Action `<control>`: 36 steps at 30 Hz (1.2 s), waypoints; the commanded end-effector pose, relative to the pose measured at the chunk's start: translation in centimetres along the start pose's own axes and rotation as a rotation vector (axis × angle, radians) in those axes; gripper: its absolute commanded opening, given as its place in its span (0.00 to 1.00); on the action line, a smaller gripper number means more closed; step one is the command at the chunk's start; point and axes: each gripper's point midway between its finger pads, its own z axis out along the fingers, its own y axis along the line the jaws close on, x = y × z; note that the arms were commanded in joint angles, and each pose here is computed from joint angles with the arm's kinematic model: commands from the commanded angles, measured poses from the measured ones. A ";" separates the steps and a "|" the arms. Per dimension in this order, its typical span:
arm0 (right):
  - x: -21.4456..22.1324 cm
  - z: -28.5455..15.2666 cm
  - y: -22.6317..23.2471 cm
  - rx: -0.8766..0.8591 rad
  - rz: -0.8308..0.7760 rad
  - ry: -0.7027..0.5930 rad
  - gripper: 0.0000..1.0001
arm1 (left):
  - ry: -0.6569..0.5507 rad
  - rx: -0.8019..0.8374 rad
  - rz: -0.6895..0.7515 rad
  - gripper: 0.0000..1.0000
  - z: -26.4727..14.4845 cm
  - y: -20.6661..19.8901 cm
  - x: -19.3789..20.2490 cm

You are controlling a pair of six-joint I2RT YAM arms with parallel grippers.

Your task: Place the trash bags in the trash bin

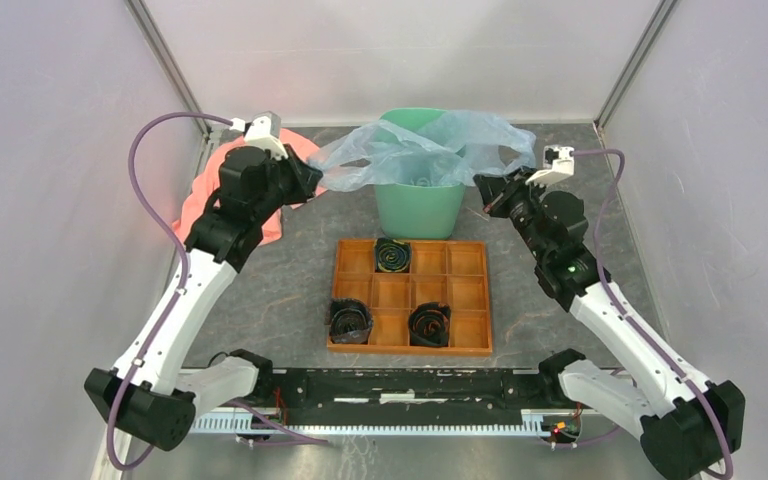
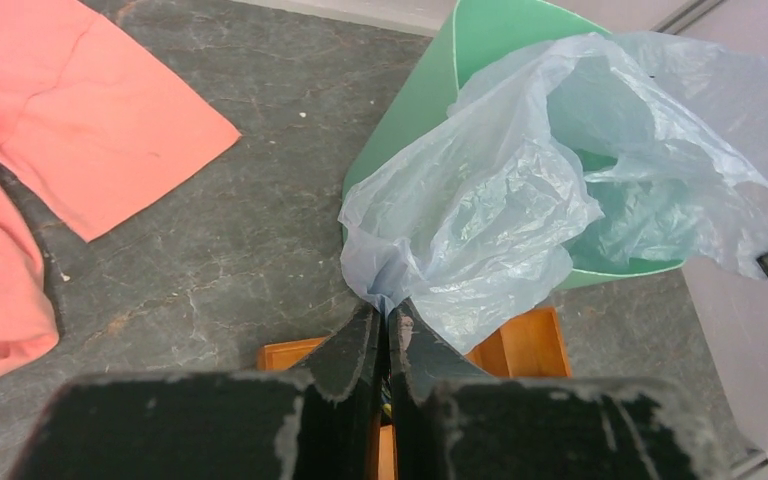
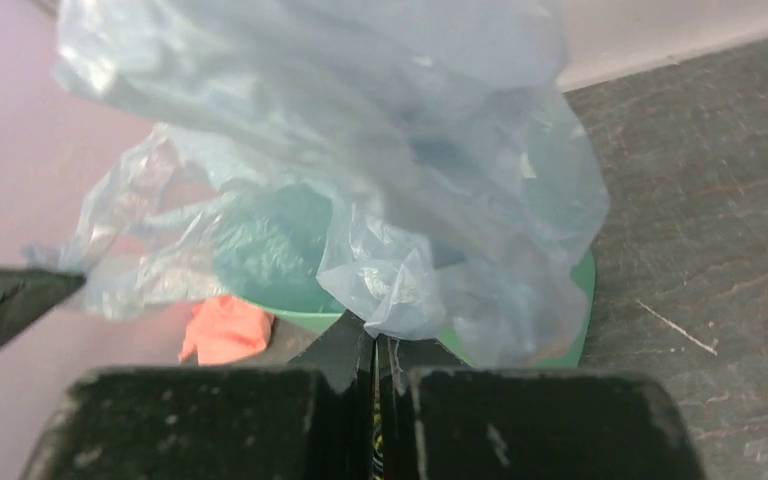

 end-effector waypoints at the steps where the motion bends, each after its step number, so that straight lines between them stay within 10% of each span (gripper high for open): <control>1: 1.4 -0.6 1.8 -0.161 -0.196 0.090 0.00 | -0.046 -0.031 -0.014 0.10 0.3 -0.1 -2.2; 20: 3.6 -0.3 -3.3 -0.087 -0.395 0.258 0.00 | -0.036 -0.139 0.054 0.03 4.7 2.3 -1.8; 36: 4.1 -0.7 -3.2 -0.128 -0.449 0.274 0.05 | 0.041 0.147 -0.321 0.74 -3.4 -3.7 0.5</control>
